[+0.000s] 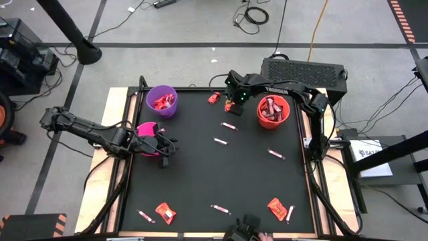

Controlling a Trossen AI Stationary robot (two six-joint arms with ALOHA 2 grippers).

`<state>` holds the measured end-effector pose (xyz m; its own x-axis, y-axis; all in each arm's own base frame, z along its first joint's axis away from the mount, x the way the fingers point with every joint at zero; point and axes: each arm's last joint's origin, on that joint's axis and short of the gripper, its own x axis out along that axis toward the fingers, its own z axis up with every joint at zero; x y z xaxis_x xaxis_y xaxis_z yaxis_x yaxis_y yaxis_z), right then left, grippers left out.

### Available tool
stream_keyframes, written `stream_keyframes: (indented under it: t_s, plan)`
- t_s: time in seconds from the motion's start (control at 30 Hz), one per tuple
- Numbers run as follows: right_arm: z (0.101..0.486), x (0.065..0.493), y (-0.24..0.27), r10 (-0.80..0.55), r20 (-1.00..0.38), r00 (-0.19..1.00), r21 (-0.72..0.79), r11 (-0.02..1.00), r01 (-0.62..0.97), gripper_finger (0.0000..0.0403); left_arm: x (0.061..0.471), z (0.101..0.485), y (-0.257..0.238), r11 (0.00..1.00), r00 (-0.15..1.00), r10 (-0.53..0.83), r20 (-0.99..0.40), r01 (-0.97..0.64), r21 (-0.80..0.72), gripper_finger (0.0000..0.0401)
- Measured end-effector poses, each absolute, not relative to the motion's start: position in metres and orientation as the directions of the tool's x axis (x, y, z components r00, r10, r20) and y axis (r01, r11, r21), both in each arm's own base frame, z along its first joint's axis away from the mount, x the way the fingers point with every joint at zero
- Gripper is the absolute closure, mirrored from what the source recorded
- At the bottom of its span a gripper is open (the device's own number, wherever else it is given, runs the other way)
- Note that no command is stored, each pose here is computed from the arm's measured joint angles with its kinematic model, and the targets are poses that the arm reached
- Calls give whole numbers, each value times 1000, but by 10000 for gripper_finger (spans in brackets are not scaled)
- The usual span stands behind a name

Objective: Sort candy by brand, put in halloween buckets
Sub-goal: Put the orange candy into the purple bucket

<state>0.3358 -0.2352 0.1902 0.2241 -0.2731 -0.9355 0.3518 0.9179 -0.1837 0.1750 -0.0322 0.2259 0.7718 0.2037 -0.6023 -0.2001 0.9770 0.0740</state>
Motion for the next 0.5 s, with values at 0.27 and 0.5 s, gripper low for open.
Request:
stream_keyframes:
  t_s: [0.27,0.5]
  plan:
    - [179,347,-226,-264,-939,222,-215,951,221,281,175,226,-32,977,772,204,-602,-197,78,239]
    - [164,347,-229,-286,-946,152,-253,946,203,167,175,226,-32,977,771,204,-603,-200,74,239]
